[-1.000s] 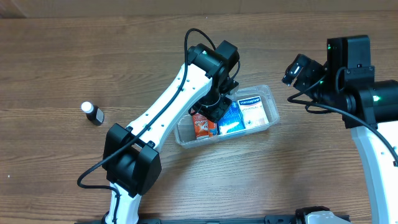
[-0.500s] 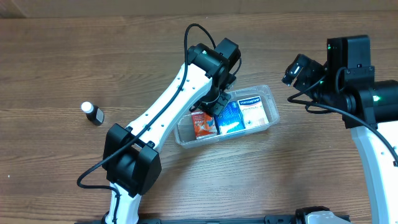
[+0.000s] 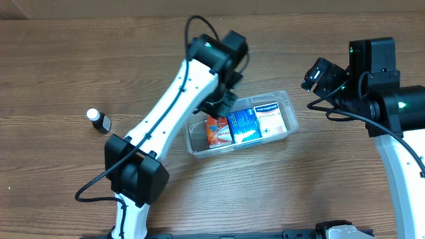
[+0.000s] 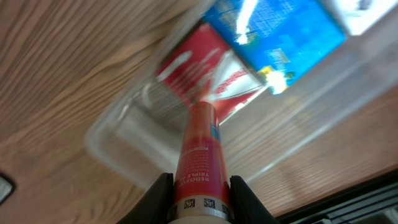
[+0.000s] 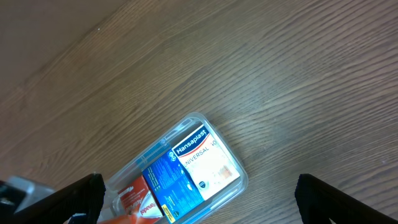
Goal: Pack container
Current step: 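Set the tube upright at the container's left end and release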
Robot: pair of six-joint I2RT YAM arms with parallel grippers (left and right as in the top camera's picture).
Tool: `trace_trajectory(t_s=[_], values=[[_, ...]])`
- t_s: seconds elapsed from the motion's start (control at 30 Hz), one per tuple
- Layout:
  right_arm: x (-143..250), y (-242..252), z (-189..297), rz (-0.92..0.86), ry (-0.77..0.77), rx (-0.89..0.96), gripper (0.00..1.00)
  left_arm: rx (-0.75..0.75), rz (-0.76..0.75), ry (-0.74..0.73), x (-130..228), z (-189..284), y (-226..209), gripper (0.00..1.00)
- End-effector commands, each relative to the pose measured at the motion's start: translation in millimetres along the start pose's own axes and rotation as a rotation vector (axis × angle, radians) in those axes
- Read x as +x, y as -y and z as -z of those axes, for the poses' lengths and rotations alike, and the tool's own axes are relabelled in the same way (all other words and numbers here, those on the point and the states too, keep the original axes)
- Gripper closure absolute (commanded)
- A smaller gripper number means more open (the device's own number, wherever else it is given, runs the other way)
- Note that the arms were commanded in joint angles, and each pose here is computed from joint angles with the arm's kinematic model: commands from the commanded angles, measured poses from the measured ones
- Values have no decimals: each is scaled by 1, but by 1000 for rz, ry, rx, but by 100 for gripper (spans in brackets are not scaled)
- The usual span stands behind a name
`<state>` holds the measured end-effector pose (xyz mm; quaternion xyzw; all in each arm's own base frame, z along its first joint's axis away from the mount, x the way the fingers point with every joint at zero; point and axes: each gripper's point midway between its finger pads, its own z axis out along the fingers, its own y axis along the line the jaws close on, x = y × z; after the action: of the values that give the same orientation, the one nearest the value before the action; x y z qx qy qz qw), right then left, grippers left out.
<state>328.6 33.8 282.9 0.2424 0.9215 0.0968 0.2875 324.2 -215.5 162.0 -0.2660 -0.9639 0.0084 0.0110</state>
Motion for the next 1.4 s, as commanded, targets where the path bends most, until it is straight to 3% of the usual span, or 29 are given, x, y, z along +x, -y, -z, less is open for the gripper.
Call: trace_trajectory(t_s=[0.0,0.2,0.63,0.8,0.87,0.97,1.0,1.37], values=[[-5,-2,6,-4,21,-14,0,-29,113,12,-4,2,-35,91],[-5,-2,6,-5,21,-14,0,-32,146,68,-19,-9,-59,91],[-5,-2,6,-5,21,-14,0,-36,122,77,-28,-55,-61,92],[-5,-2,6,-4,21,-14,0,-138,124,88,-30,-54,-79,90],[-5,-2,6,-4,21,-14,0,-135,122,89,-31,-54,-78,84],[-5,-2,6,-4,21,-14,0,-123,122,90,-31,-54,-76,59],[-5,-2,6,-4,21,-14,0,-121,123,89,-31,-54,-76,55],[-5,-2,6,-4,21,-14,0,-75,144,84,-27,-42,-68,50]])
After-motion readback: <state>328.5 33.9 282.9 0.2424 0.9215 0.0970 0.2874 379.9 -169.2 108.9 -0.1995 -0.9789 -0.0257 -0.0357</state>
